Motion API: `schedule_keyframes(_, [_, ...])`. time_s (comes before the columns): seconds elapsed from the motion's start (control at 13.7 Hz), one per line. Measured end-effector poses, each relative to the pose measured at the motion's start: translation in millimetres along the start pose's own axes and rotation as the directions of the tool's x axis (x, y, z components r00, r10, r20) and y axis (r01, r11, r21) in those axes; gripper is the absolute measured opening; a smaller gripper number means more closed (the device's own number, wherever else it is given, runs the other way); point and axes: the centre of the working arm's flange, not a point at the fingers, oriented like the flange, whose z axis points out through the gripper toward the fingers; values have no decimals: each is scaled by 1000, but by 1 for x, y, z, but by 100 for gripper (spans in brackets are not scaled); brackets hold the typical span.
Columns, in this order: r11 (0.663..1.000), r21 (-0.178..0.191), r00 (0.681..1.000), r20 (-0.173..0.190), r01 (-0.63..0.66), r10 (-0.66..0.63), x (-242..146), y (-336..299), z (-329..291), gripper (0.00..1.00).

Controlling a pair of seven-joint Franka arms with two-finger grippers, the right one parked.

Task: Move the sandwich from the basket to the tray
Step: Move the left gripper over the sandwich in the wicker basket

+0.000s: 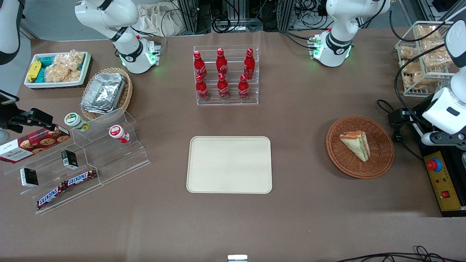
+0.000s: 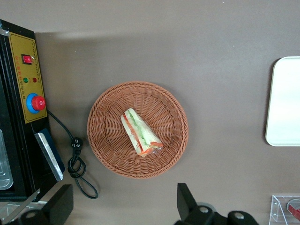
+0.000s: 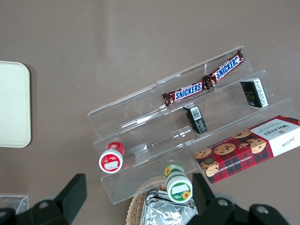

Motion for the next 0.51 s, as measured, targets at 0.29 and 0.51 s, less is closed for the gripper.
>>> schedule_keyframes(0.29, [1000, 0, 1000, 0, -2, 2, 0, 1, 0, 100])
schedule_keyframes(0.51, [1000, -1, 1000, 16, -4, 4, 3, 2, 9, 100])
